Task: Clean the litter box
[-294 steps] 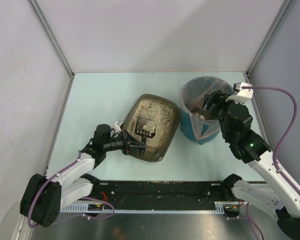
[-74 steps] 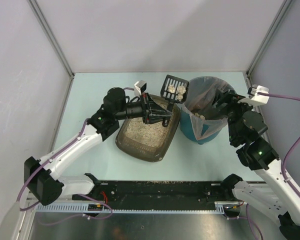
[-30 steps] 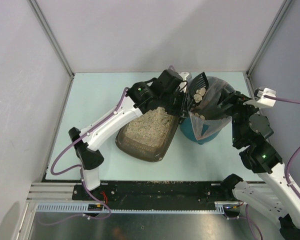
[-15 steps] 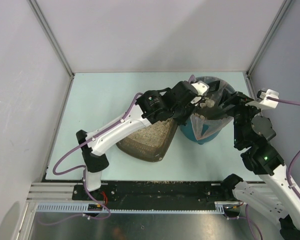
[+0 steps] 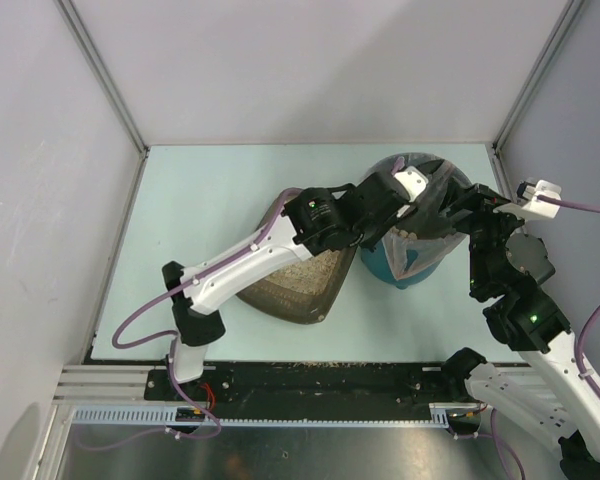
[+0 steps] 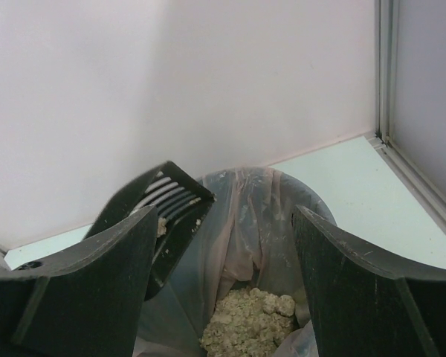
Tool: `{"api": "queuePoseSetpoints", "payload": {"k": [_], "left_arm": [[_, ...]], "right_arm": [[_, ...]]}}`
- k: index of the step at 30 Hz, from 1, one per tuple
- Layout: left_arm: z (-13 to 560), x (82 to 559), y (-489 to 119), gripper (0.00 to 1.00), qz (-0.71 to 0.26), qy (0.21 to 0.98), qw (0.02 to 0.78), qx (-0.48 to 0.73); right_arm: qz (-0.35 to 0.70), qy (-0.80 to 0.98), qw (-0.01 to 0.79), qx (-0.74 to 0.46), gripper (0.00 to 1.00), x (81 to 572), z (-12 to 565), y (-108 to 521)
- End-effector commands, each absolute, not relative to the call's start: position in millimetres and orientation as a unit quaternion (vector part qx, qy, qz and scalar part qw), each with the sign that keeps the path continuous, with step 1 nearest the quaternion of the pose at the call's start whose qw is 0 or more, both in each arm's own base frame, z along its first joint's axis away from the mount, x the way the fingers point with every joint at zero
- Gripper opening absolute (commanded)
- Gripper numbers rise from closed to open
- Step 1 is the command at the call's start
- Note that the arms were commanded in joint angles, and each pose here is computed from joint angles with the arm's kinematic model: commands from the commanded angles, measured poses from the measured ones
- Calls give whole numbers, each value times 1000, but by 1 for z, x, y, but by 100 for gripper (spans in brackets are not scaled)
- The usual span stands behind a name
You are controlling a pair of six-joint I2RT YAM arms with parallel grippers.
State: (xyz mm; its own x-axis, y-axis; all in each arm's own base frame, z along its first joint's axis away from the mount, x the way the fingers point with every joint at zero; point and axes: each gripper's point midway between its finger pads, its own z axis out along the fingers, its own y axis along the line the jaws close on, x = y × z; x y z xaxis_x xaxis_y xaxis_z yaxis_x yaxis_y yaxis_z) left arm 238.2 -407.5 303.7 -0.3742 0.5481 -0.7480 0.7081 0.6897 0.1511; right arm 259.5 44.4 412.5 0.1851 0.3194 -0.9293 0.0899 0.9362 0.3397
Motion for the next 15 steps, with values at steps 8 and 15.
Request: {"api": "queuePoseSetpoints", "payload": {"k": [8,15], "left_arm": [[353,241,-405,0,-70,787,488,370],[388,240,-369,0,-62,780,522,339]], "right_arm": [[76,618,761,183,77,256,422,36],[71,628,752,185,78,255,414,34]]}}
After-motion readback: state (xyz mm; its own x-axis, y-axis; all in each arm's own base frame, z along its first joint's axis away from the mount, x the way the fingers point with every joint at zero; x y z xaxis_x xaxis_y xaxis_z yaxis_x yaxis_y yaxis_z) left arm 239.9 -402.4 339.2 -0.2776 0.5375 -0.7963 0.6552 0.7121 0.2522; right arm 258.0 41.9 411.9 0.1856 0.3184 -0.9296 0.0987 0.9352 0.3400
